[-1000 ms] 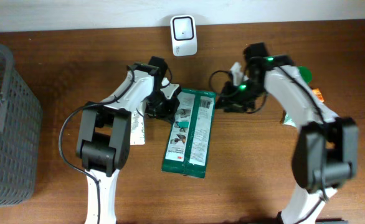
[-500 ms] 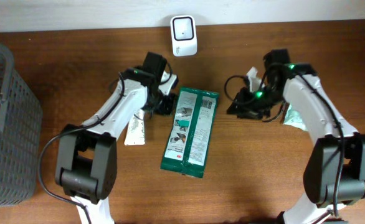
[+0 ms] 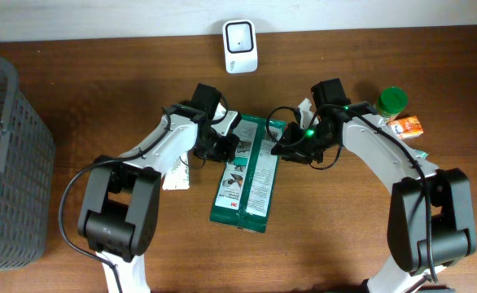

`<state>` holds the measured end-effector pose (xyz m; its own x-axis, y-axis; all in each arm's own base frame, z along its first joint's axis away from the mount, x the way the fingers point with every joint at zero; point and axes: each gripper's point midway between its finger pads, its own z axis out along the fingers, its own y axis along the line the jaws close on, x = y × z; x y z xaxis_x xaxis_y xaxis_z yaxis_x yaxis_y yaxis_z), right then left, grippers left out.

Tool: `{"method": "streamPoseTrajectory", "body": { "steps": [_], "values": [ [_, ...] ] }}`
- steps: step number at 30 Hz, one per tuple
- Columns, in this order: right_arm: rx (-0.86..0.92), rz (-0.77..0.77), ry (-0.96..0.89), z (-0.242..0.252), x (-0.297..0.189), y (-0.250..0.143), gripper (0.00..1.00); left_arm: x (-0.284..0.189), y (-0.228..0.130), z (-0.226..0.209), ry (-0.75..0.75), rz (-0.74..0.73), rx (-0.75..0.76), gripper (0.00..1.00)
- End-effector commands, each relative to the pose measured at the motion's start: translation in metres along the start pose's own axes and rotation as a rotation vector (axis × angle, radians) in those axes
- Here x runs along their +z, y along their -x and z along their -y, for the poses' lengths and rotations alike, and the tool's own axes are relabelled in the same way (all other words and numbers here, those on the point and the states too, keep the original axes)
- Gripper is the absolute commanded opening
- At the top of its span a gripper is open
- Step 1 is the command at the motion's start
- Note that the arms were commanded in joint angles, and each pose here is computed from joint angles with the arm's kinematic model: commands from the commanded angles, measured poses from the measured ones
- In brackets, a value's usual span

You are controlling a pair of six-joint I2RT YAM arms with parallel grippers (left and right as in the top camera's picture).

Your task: Scan the item barcode

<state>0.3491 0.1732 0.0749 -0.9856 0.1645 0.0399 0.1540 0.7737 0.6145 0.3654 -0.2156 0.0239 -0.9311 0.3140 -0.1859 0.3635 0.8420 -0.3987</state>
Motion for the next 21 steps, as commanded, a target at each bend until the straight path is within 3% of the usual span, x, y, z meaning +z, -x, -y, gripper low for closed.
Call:
{"method": "streamPoseTrajectory", "body": {
  "steps": [1,5,9,21],
  "values": [
    [0.028,-0.002,-0.02,0.005,0.004,-0.002,0.3,0.008,-0.004,0.002,-0.029,-0.02,0.013,0.0],
    [0.059,0.002,-0.048,0.013,0.006,-0.003,0.3,0.013,-0.005,-0.002,-0.039,-0.028,-0.007,0.0],
    [0.114,-0.006,-0.071,0.025,0.014,-0.008,0.39,0.018,-0.005,-0.008,-0.065,-0.038,-0.043,0.0],
    [0.262,-0.073,-0.005,0.045,0.053,-0.023,0.39,0.02,-0.006,-0.021,-0.127,-0.05,-0.119,0.0]
  ]
}}
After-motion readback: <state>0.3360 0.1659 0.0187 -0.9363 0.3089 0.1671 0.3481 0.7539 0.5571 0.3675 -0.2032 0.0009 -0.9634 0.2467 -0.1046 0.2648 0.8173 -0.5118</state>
